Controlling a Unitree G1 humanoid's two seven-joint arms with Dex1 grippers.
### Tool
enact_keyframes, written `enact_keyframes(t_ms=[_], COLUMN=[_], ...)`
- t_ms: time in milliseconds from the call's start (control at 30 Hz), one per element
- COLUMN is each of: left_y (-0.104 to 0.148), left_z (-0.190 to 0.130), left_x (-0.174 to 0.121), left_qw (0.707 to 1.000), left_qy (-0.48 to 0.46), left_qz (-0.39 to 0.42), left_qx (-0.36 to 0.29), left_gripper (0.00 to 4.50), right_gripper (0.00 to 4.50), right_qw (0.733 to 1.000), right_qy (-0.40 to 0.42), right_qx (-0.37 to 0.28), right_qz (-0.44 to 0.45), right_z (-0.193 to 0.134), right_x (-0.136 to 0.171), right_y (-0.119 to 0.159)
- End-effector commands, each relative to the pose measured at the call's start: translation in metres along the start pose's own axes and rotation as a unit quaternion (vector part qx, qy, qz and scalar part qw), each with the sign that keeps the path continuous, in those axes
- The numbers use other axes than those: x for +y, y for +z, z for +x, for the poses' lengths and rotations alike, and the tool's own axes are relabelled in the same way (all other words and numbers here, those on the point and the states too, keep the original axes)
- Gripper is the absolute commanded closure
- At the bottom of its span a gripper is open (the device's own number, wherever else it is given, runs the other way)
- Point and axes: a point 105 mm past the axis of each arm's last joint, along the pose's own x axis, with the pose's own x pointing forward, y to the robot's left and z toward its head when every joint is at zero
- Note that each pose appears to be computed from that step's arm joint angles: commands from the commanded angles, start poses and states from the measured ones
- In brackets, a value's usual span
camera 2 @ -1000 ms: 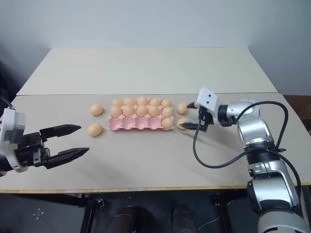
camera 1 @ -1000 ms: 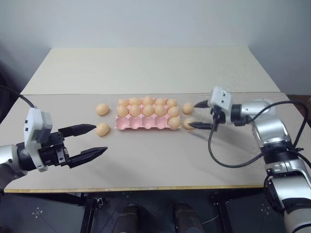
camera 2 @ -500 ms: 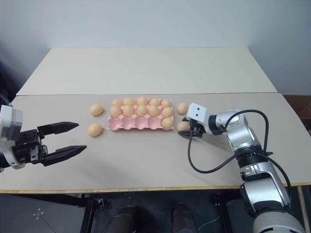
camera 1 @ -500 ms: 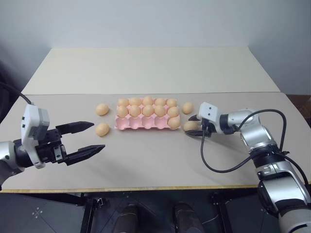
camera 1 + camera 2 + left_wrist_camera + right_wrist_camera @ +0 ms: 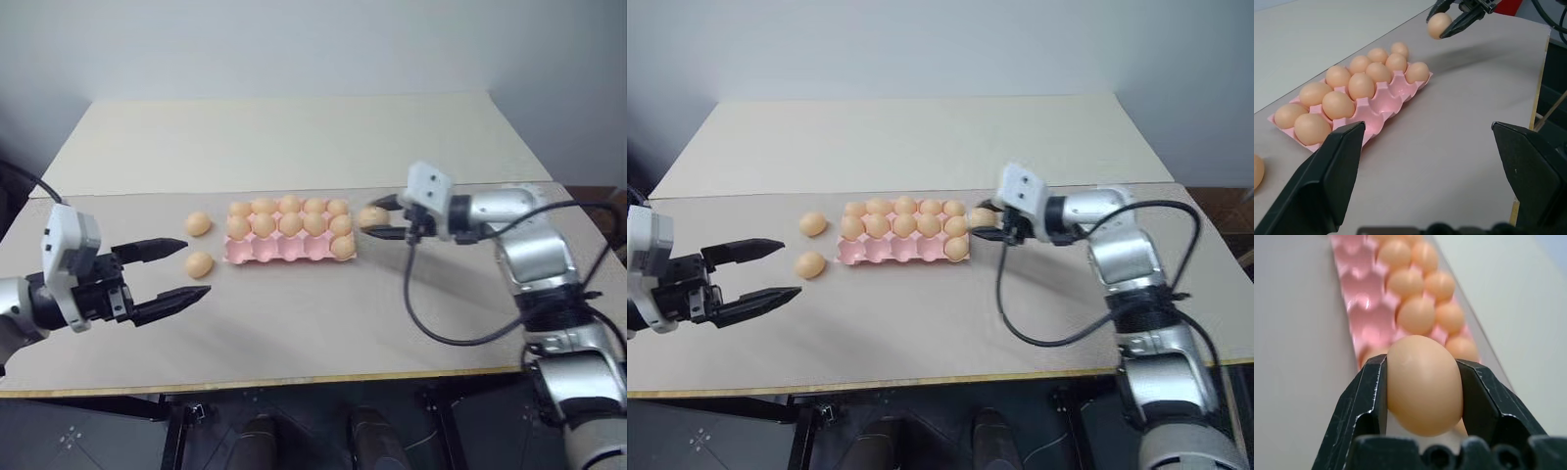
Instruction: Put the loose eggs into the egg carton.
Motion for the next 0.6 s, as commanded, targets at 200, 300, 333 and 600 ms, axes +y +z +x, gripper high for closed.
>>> enact_keyframes(t_ms=[200,300,333,600], left_y=[0.007,0.007,0.006,0.005], left_z=[0.0,-0.003,-0.003,-0.003], left_x=[-0.001,-0.003,-0.003,0.004], left_qw=[1.0,1.0,1.0,1.0], left_qy=[0.01,0.014,0.015,0.019], left_qz=[0.019,0.018,0.018,0.018], left_qx=[-0.012,-0.01,-0.008,-0.005], left_gripper=[0.0,0.0,0.0,0.0], right_gripper=[2.59,2.26,1.88,0.04], right_qw=[0.999,0.999,0.999,0.999], right_qy=[-0.026,-0.024,-0.02,-0.033], right_qx=[0.04,0.041,0.038,-0.005], right_qz=[-0.007,-0.006,-0.004,-0.003], right_z=[0.057,0.06,0.061,0.034], right_x=[0.009,0.013,0.015,0.013], right_y=[0.0,0.0,0.002,0.032])
